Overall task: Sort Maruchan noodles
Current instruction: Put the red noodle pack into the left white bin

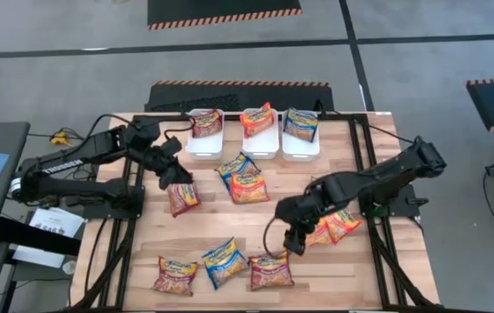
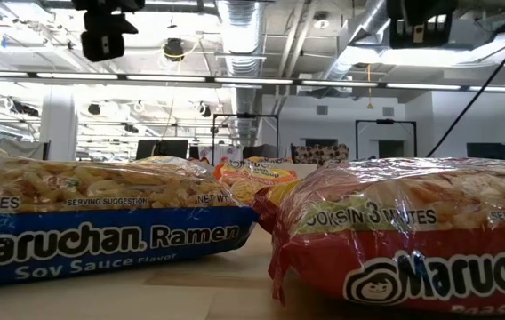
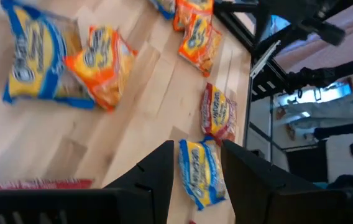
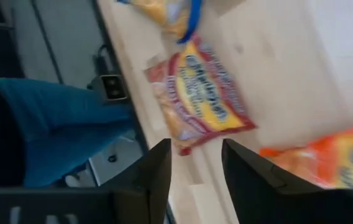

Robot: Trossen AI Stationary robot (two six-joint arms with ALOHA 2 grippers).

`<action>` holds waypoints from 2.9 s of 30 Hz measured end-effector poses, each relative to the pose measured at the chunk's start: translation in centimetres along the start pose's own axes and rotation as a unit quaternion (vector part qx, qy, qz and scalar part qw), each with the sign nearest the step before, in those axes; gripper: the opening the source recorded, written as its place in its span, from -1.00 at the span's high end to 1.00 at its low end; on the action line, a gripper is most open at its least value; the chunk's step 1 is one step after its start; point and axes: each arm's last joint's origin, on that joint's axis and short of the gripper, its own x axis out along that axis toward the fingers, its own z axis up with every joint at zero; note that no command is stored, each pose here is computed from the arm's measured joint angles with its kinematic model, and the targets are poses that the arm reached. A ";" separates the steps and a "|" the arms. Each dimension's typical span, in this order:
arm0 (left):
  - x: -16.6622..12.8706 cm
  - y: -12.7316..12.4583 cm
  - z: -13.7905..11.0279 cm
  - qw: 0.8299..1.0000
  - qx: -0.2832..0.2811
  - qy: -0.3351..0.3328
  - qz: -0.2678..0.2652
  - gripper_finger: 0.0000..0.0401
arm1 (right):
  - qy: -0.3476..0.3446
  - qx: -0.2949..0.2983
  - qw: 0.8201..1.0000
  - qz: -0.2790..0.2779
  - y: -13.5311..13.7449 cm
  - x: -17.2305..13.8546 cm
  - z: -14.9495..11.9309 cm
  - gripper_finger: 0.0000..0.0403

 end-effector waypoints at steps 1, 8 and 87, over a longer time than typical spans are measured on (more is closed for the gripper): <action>0.1 -0.1 -0.2 1.000 -0.005 0.007 0.000 0.40 | -0.002 -0.004 1.000 0.008 0.2 0.4 -0.3 0.11; 0.5 -0.7 -1.3 0.999 -0.024 0.047 0.004 0.40 | -0.001 -0.034 0.999 -0.012 1.5 3.8 -2.0 -0.20; 2.6 -1.1 -2.5 0.992 -0.035 0.058 0.110 -0.01 | -0.114 0.090 0.985 -0.090 0.3 3.2 -0.8 1.00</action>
